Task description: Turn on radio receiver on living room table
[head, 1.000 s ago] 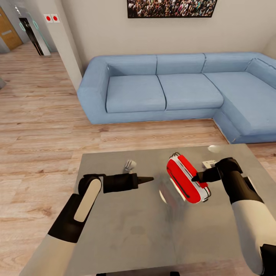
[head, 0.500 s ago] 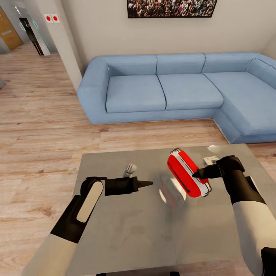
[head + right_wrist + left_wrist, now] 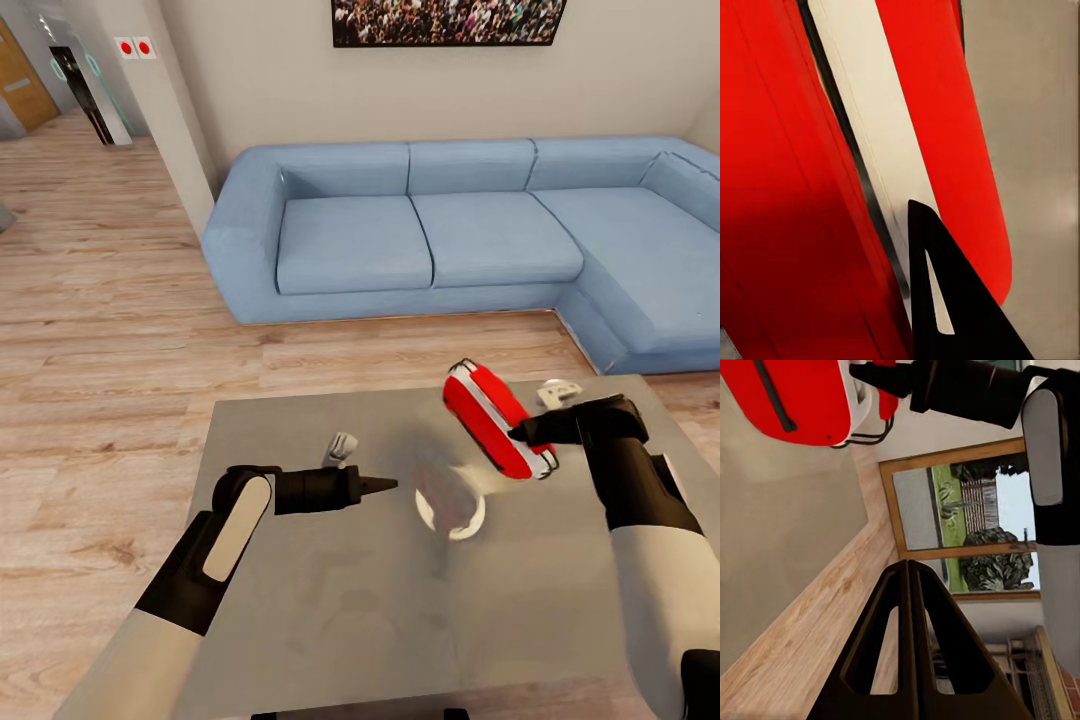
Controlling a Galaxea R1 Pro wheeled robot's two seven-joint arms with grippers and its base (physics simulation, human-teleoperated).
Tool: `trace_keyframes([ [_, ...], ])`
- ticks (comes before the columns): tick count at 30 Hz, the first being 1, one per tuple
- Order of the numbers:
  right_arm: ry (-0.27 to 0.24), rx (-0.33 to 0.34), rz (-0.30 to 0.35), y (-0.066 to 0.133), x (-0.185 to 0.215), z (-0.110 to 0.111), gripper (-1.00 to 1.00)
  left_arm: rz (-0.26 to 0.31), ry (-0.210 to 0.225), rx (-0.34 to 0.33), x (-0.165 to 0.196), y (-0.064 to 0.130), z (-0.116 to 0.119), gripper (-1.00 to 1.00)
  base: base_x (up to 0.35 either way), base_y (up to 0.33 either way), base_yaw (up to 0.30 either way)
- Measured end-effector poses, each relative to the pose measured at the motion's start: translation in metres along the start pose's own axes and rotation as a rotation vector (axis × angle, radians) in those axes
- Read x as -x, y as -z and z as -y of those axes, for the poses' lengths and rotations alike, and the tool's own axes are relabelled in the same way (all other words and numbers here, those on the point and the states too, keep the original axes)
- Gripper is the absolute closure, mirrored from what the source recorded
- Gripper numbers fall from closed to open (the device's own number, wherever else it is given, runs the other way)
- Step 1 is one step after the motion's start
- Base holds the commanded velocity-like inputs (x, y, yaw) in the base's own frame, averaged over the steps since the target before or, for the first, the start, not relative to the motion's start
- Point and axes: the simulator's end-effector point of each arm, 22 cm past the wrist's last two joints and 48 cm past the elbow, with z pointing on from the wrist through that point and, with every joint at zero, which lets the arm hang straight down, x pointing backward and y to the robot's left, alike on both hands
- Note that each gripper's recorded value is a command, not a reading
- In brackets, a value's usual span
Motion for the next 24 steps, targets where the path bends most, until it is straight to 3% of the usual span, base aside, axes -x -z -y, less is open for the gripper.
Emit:
trace_keyframes([
  [6,0.039,-0.035,0.035,-0.010,-0.016,-0.005,1.00,0.001,0.000,0.001,0.000,0.000,0.000,1.00,0.000,0.000,0.000],
  [15,0.002,-0.007,0.023,-0.024,-0.039,-0.017,1.00,0.001,0.001,0.000,0.000,0.000,0.000,1.00,0.000,0.000,0.000],
  [24,0.029,0.009,0.006,-0.042,-0.056,-0.024,1.00,0.000,0.000,0.000,0.000,0.000,0.000,1.00,0.000,0.000,0.000],
])
